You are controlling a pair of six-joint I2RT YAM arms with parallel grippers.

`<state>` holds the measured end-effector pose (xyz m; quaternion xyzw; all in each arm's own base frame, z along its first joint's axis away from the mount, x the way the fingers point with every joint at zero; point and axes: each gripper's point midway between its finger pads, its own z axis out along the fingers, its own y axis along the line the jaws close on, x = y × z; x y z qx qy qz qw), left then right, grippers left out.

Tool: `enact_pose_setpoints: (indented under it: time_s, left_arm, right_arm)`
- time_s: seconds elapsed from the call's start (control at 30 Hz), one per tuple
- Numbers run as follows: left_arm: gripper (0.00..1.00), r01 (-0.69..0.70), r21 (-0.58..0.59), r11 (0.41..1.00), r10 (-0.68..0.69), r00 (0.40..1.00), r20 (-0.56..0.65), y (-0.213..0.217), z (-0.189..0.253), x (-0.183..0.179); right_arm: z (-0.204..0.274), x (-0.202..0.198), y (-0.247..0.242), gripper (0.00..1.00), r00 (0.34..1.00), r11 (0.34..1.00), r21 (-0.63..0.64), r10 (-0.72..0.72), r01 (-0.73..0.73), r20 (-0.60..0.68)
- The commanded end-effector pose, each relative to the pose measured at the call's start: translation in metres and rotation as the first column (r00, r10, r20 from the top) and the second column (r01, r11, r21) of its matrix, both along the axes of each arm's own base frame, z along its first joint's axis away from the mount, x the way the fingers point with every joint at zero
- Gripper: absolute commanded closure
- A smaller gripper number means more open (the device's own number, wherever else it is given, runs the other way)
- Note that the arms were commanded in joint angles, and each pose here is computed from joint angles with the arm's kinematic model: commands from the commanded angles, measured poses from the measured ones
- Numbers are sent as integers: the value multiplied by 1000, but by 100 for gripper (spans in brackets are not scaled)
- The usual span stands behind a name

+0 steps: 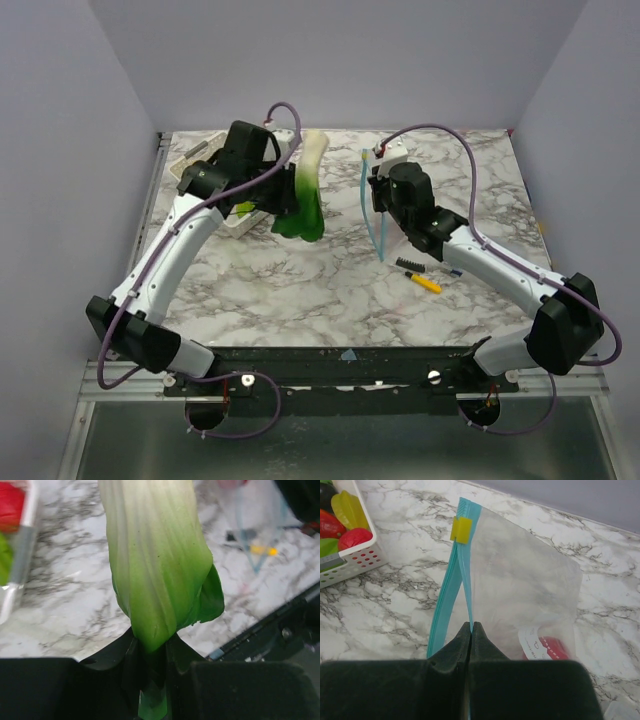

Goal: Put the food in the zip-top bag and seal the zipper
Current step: Place the fake vegetable in the zipper food storage bag.

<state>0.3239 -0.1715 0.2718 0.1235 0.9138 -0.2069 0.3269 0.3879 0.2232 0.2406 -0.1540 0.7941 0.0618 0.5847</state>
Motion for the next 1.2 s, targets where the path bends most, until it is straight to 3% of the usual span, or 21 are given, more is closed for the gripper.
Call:
enact_pose_setpoints:
  time_s: [0.0, 0.2, 0.47, 0.67, 0.93, 1.17]
  left_arm:
    - [100, 184, -55, 981, -184, 983, -5, -44, 14, -62]
    - [100, 322, -220, 921, -338, 940, -40, -80, 13, -122]
    - [100, 387, -317, 866, -448, 882, -147, -103, -12, -159]
    - [100, 377, -322, 868, -466, 843, -268, -118, -41, -164]
    - [100, 382, -315, 869, -467, 844, -265, -122, -41, -173]
    - [100, 421, -312, 852, -487, 856, -176, -122, -26, -172]
  right_arm:
    - [3, -1, 7, 99, 999, 999, 43, 27, -29, 30]
    - [20, -12, 8, 99, 996, 991, 118, 55, -64, 76]
    - [32, -22, 10, 99, 987, 979, 169, 88, -111, 135]
    - [34, -24, 10, 99, 986, 978, 172, 95, -119, 137]
    - [28, -23, 15, 99, 986, 978, 162, 117, -135, 118]
    - [25, -22, 14, 99, 987, 980, 155, 111, -128, 114]
